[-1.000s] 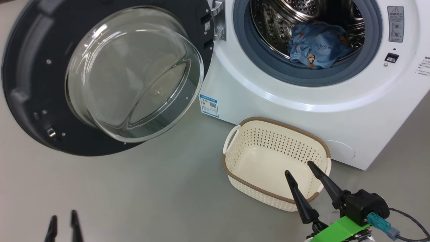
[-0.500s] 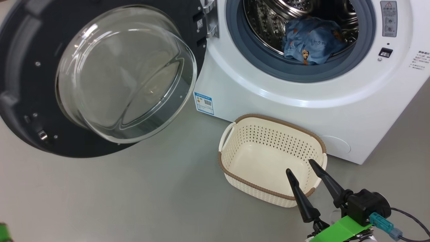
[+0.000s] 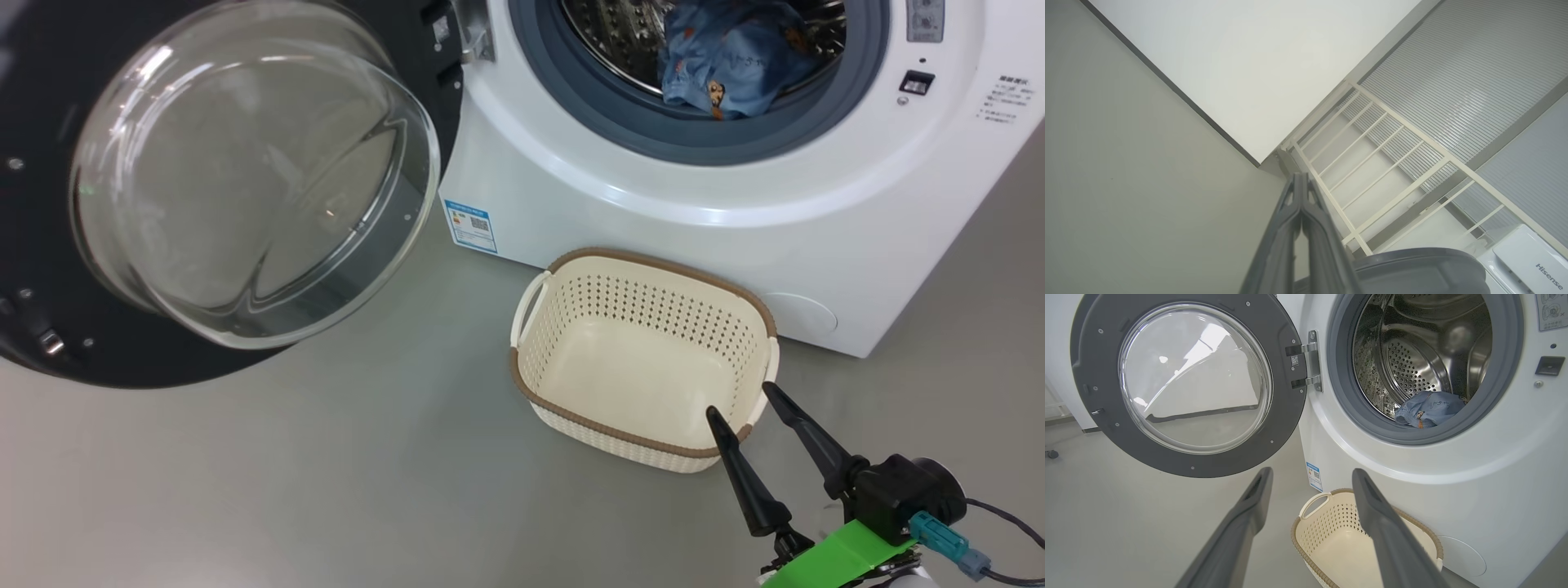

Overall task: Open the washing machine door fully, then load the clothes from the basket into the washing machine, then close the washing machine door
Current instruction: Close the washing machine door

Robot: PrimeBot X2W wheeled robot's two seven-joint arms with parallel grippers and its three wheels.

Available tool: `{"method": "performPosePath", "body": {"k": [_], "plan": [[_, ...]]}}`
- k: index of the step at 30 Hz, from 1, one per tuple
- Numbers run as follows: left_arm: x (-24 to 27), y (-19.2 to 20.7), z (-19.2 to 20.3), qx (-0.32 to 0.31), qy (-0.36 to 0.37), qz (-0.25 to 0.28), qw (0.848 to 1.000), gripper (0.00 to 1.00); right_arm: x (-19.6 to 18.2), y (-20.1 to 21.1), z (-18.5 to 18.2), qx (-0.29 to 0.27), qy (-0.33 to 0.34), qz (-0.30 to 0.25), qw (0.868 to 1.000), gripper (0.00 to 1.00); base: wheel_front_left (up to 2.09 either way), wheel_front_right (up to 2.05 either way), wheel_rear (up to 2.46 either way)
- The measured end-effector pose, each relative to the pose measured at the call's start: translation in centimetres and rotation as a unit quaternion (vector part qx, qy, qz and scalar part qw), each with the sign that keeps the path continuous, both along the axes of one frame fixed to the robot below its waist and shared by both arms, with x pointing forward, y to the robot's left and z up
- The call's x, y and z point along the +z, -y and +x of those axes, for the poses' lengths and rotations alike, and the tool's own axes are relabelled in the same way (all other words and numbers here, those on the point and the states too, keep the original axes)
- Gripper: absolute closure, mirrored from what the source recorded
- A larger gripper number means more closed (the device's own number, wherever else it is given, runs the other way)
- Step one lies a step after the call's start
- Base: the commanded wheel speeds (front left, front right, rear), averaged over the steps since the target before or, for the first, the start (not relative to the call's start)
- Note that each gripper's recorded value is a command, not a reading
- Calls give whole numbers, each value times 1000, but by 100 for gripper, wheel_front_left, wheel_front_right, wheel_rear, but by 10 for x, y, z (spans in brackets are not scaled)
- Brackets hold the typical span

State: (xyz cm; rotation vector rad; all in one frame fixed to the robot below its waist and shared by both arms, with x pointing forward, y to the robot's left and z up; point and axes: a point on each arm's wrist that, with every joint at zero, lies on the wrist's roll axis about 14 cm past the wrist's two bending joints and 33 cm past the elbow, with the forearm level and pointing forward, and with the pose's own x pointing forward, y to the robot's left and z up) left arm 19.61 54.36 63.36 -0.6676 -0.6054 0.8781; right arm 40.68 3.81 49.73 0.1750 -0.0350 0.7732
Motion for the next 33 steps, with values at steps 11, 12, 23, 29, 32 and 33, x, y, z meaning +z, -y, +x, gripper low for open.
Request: {"method": "performPosePath", "body": {"k": [11, 12, 23, 29, 32, 33], "plan": [[-19, -23, 47, -55, 43, -118, 991, 100, -15, 18, 16, -14, -11, -19, 1000, 0, 0, 0, 0], [-21, -24, 51, -60, 48, -127, 989, 100, -16, 20, 18, -15, -13, -21, 1000, 0, 0, 0, 0], [-41, -26, 89, -92, 41, -175, 979, 100, -30, 36, 33, -22, -23, -47, 998, 0, 0, 0, 0], [-51, -22, 109, -110, 27, -189, 975, 100, -38, 41, 37, -25, -33, -52, 998, 0, 0, 0, 0], [-55, -22, 112, -119, 14, -194, 974, 100, -41, 43, 38, -26, -37, -53, 998, 0, 0, 0, 0], [-55, -22, 113, -122, 11, -195, 973, 100, -42, 44, 39, -27, -38, -53, 997, 0, 0, 0, 0]]}}
